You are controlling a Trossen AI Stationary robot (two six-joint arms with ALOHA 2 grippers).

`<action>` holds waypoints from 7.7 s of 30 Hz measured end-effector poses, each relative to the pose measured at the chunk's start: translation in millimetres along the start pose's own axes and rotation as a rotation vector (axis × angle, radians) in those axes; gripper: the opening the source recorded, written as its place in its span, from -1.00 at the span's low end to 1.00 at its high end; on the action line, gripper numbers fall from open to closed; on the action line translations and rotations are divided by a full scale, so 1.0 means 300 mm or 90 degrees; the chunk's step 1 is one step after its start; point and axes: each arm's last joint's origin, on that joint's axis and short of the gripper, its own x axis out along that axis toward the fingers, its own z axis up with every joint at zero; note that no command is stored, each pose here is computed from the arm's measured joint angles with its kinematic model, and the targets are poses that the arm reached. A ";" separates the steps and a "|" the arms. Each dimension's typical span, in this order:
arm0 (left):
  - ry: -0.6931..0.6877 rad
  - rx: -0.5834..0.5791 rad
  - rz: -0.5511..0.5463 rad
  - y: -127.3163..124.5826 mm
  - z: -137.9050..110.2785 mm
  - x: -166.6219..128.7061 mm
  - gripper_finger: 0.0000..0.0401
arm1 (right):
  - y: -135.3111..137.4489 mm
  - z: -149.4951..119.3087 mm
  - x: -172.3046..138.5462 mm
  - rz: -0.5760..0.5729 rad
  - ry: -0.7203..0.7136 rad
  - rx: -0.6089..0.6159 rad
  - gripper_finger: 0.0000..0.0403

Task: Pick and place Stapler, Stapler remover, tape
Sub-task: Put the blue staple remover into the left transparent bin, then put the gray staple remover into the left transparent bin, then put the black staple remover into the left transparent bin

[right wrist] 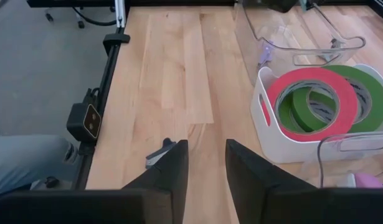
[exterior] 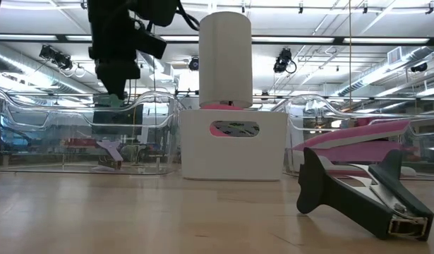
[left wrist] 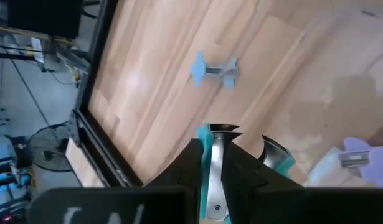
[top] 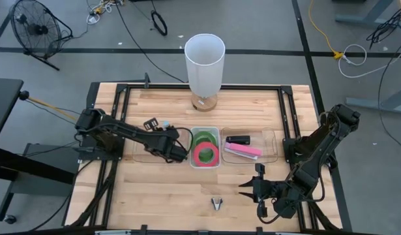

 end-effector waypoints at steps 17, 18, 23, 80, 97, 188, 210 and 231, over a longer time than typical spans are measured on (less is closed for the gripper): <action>-0.020 -0.024 0.028 -0.004 -0.009 0.020 -0.49 | 0.000 0.000 0.000 0.000 0.000 0.001 -0.47; -0.021 -0.020 0.034 -0.002 -0.010 0.019 -0.49 | 0.000 0.000 0.000 0.000 0.000 0.001 -0.47; -0.012 -0.083 0.077 0.042 -0.006 0.021 -0.49 | 0.000 0.000 0.000 0.000 0.000 -0.004 -0.47; 0.354 -0.656 -0.224 0.341 0.260 0.356 0.01 | 0.004 -0.001 0.002 0.034 0.016 -0.137 -0.47; 0.340 -0.687 -0.277 0.257 0.195 0.494 0.03 | 0.004 0.000 0.002 0.034 0.015 -0.140 -0.47; 0.086 -0.156 -0.220 0.086 0.123 -0.264 -0.71 | 0.007 0.018 0.013 0.055 0.004 -0.008 -0.47; -0.176 -0.125 -0.401 -0.059 0.152 -0.395 -0.43 | 0.028 -0.010 0.053 0.058 0.033 -0.042 -0.47; -0.368 -0.036 -0.385 -0.145 0.057 -0.526 -0.43 | 0.048 0.016 0.313 0.120 -0.021 0.052 -0.38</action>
